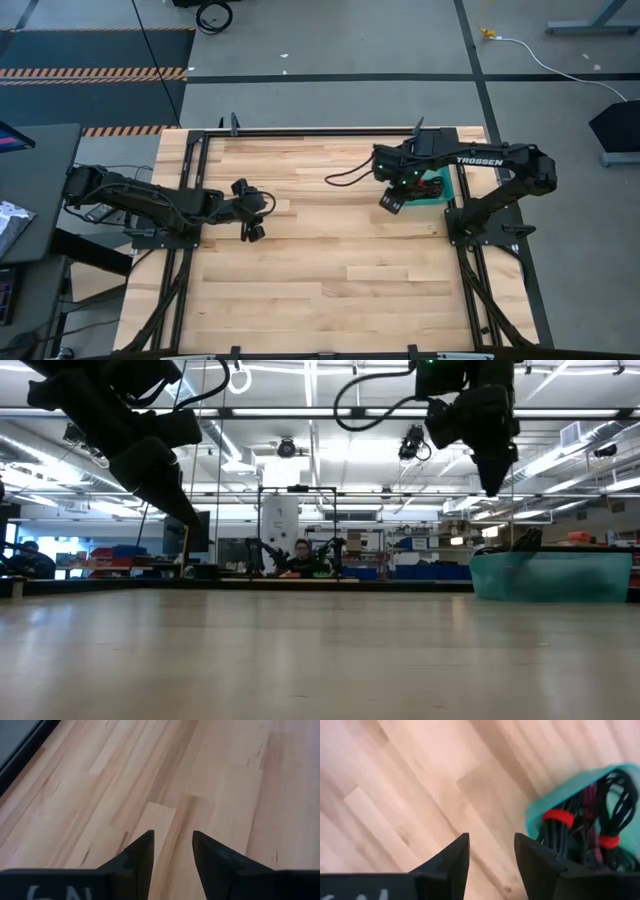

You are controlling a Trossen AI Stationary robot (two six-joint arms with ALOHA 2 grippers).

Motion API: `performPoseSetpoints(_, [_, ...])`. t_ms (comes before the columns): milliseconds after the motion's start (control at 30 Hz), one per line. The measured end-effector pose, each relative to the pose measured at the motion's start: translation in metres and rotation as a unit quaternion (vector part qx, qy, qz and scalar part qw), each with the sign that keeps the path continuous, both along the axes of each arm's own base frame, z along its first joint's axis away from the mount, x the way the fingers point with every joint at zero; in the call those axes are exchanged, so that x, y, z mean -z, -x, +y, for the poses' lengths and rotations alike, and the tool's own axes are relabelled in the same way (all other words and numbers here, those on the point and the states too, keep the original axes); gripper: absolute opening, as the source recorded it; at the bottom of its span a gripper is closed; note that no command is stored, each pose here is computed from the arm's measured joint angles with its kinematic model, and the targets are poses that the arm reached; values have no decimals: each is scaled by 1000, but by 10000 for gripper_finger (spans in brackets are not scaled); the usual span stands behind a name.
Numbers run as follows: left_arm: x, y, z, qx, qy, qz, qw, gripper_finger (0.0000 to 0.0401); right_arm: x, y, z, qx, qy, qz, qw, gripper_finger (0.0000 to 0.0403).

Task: Pick and place USB-C Cables
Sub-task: Put the black charger cable into the bin, then move the bin from the top right to the center of the table

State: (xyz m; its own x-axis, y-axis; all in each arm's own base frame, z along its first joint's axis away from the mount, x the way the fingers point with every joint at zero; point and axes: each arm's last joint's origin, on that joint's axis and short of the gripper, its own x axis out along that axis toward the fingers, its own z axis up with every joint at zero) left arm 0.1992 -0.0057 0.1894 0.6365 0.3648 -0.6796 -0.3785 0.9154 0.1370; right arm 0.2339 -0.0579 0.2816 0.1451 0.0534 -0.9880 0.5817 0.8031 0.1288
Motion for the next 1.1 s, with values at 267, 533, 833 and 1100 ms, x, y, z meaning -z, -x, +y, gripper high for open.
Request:
performPoseSetpoints(267, [4, 5, 0, -17, 12, 25, 999, 141, 16, 5, 5, 24, -16, 31, 999, 161])
performPoseSetpoints(533, [4, 5, 0, -19, 14, 23, 999, 142, 49, 19, 1, 31, -10, 89, 996, 160])
performPoseSetpoints(833, [4, 5, 0, -19, 14, 23, 999, 142, 61, 51, -20, 119, 113, 232, 959, 160])
performPoseSetpoints(1100, [4, 5, 0, -20, 15, 23, 999, 141, 49, 63, -17, 129, 102, 226, 960, 160])
